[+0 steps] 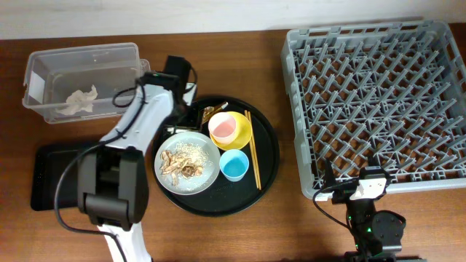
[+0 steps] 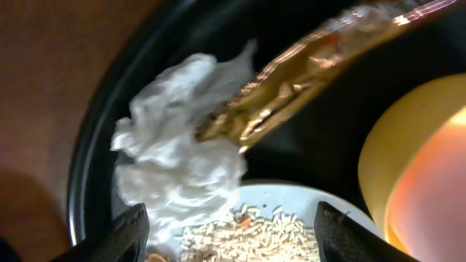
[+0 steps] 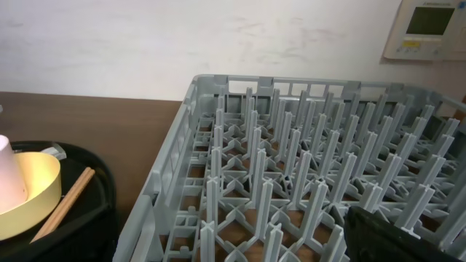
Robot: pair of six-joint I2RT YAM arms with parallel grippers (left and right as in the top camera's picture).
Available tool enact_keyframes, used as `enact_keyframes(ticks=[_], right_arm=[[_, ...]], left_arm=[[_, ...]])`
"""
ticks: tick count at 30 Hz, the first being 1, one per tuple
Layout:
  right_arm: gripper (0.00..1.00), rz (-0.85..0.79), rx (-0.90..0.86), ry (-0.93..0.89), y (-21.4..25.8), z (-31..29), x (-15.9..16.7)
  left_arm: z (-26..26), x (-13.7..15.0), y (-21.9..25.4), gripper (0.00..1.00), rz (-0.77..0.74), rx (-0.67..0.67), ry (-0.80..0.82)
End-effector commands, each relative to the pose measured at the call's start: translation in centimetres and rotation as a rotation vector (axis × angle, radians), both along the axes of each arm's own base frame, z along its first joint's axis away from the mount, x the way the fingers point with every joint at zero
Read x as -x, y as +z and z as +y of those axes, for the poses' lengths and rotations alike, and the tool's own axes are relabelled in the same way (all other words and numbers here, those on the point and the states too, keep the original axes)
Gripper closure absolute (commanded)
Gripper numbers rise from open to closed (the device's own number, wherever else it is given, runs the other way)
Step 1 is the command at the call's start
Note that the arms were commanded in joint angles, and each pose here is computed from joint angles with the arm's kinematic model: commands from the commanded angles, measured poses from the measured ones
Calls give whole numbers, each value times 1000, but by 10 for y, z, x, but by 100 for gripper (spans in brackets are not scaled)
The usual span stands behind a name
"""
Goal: Sort waste into correct bins and load items into the dishwasher rack
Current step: 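Return left gripper to the tray and grasp remaining white tissue, then move the tissue with left gripper into the clear bin and release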
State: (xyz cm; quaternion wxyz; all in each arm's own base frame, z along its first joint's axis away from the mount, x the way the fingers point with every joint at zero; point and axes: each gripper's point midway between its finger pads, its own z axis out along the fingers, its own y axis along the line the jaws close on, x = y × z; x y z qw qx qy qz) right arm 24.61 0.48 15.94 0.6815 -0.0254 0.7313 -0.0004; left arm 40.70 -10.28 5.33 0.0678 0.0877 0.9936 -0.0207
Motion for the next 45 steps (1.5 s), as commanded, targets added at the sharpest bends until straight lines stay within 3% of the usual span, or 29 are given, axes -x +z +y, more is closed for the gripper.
enact_keyframes(ticks=[1, 5, 15, 19, 28, 38, 45], right_arm=[[1, 1, 5, 2, -2, 0, 0], [2, 1, 5, 2, -2, 0, 0], [2, 1, 5, 2, -2, 0, 0], [2, 1, 5, 2, -2, 0, 0], [2, 1, 5, 2, -2, 0, 0], [2, 1, 5, 2, -2, 0, 0], [2, 1, 5, 2, -2, 0, 0]], left_arm=[[6, -6, -5, 28, -52, -178, -119], [15, -9, -8, 27, -76, -303, -129], [20, -1, -36, 34, -7, -323, -125], [20, -5, -37, 51, -23, -314, -89], [29, -8, -37, 65, -25, -310, -46], [23, -12, -8, 97, -56, -265, 39], [11, -15, 44, 99, -158, -167, 45]])
